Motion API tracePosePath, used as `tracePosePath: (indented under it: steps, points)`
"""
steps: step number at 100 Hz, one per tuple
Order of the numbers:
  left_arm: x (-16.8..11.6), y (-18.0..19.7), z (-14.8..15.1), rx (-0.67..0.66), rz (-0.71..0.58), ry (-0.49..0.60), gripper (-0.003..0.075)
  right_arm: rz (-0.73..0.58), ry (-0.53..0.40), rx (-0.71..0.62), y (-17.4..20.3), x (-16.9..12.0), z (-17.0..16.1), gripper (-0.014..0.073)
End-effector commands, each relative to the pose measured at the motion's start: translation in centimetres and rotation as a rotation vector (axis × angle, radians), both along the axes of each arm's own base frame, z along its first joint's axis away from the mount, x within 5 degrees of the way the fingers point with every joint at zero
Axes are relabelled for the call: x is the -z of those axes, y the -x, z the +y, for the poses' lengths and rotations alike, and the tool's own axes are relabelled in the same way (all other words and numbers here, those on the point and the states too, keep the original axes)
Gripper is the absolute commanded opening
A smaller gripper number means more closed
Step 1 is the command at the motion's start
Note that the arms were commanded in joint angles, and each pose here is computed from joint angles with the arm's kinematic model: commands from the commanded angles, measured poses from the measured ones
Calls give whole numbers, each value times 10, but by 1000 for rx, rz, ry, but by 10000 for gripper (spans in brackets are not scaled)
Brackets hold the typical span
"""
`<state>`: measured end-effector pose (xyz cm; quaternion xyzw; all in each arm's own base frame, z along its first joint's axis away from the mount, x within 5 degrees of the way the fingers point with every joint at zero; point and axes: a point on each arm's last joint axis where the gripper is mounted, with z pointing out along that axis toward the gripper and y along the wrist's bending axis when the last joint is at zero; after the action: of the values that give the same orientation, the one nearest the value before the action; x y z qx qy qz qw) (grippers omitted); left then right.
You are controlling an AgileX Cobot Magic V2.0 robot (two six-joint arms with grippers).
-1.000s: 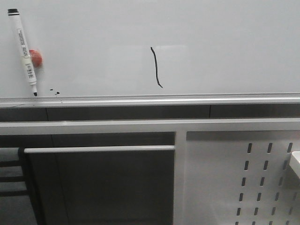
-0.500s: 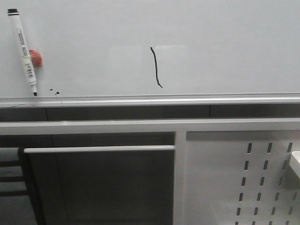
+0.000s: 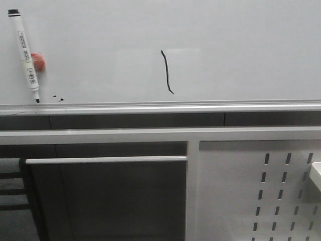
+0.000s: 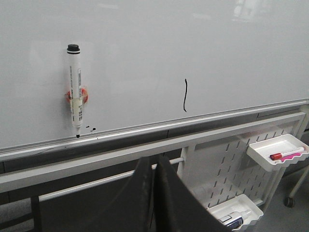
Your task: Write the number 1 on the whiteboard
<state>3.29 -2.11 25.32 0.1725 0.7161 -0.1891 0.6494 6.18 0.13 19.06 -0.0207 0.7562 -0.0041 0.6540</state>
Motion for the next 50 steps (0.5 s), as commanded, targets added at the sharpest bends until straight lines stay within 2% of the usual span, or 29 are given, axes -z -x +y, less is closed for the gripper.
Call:
tracePosePath:
  steps: [1,14,50]
  points:
    - [-16,6,3,2,-109,75,-21,-33,26,62,2,0,-4,-49]
    - [-16,6,3,2,-109,75,-22,-16,43,129,8,3,-8,-49]
    - [-16,6,3,2,-109,75,-22,72,40,132,9,11,-8,-49]
